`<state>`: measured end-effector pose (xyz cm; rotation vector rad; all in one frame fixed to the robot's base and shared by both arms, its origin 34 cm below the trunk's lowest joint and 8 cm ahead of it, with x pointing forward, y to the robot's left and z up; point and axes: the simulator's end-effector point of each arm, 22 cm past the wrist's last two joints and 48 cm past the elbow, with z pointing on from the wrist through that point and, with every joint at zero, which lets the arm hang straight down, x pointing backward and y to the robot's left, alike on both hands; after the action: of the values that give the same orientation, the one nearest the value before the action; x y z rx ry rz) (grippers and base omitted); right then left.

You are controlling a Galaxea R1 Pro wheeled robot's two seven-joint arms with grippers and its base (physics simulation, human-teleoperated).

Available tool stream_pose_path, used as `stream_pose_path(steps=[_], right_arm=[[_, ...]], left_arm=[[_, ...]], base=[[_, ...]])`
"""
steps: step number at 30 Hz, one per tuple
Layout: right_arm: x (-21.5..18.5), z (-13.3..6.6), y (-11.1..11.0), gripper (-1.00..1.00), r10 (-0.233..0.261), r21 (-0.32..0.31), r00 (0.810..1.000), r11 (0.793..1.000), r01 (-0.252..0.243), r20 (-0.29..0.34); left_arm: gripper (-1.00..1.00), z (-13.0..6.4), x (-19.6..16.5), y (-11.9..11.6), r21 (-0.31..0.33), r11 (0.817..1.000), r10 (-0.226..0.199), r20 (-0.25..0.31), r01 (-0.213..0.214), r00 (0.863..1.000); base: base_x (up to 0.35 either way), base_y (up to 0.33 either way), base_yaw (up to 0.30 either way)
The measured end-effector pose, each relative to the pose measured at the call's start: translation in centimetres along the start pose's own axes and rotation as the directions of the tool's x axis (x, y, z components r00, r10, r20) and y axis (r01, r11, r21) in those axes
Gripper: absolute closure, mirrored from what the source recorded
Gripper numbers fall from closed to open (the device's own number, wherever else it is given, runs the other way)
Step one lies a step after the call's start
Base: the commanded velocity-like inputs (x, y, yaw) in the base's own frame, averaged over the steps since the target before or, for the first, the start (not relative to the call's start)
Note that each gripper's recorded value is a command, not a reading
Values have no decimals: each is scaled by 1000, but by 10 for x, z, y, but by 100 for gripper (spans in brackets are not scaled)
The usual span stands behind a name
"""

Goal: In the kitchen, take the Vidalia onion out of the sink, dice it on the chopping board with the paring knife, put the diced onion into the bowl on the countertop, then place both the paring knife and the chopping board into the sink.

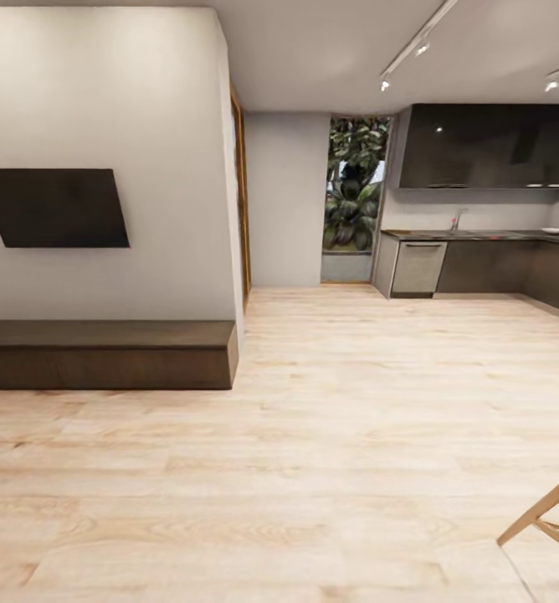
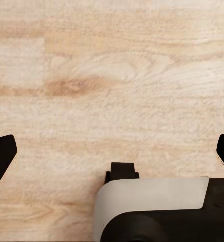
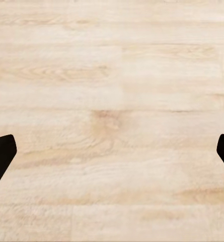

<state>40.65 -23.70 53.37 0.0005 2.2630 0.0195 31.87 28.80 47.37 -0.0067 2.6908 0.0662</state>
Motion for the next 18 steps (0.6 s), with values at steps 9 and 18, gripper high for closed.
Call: stream_pose_path(steps=[9,18], right_arm=[[0,0,0,-100,0,0,1000,1000,0,0],[0,0,0,-100,0,0,1000,1000,0,0]], left_arm=[[-100,0,0,0,0,1000,0,0,0,1000],[-100,0,0,0,0,1000,0,-1,0,1000]], base=[[305,0,0],[305,0,-45]])
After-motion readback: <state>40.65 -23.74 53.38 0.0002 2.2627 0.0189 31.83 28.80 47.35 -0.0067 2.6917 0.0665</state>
